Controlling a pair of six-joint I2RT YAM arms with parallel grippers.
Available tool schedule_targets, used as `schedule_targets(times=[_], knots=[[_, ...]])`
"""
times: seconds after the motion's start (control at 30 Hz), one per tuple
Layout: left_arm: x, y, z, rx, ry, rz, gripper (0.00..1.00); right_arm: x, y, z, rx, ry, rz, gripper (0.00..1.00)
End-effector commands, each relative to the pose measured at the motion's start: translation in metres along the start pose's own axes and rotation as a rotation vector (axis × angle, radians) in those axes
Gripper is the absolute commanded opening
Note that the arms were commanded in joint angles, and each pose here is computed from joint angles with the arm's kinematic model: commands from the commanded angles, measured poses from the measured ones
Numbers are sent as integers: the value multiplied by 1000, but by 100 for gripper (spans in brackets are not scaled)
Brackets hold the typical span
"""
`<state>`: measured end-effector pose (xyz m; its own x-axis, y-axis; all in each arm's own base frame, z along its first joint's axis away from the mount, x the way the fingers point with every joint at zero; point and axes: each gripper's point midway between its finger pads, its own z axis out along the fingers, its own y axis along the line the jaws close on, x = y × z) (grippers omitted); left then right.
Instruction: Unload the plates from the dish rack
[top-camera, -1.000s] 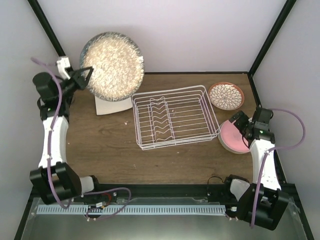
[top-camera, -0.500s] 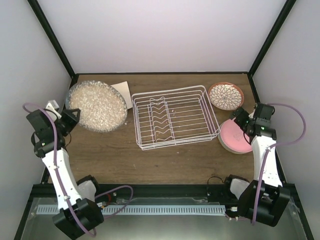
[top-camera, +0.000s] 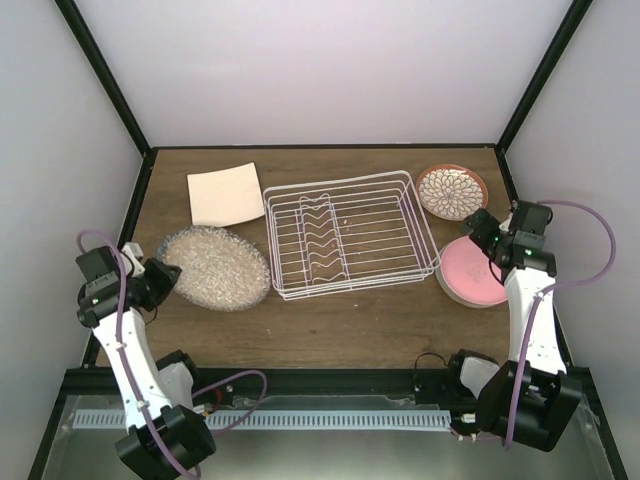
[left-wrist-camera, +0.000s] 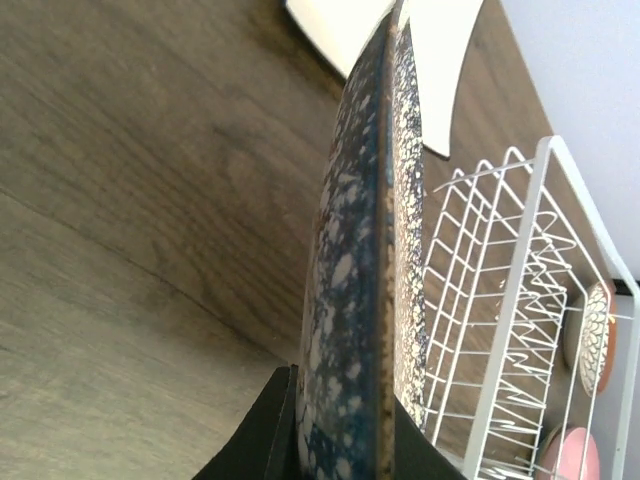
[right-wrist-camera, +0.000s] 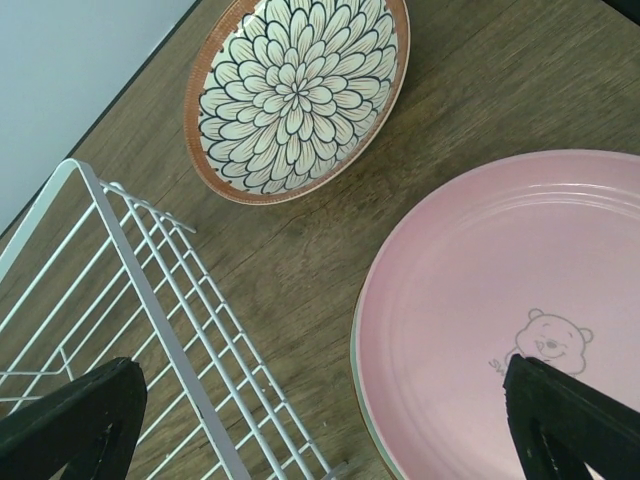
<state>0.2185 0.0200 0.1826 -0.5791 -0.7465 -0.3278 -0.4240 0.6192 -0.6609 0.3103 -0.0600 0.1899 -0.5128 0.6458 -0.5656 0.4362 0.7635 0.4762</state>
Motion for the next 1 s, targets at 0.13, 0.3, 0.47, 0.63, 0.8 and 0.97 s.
schedule_targets(times=[0.13,0.3,0.47,0.63,0.8,0.97], knots=[[-6,0,5,48,-22,-4,4,-10,11,-8,-16,-18,-29,100],[-3,21,17,-16,10,-54,4,-9,12,-9,-18,-17,-30,100],[-1,36,26,-63,26,-84,4,-6,12,-9,-27,-8,-20,100],[1,46,36,-77,42,-113,8,-5,12,-8,-28,-7,-17,100],[7,55,41,-102,61,-130,14,-3,10,-8,-23,-5,-18,100],[18,71,44,-166,101,-153,16,-2,9,-8,-20,-2,-17,100]])
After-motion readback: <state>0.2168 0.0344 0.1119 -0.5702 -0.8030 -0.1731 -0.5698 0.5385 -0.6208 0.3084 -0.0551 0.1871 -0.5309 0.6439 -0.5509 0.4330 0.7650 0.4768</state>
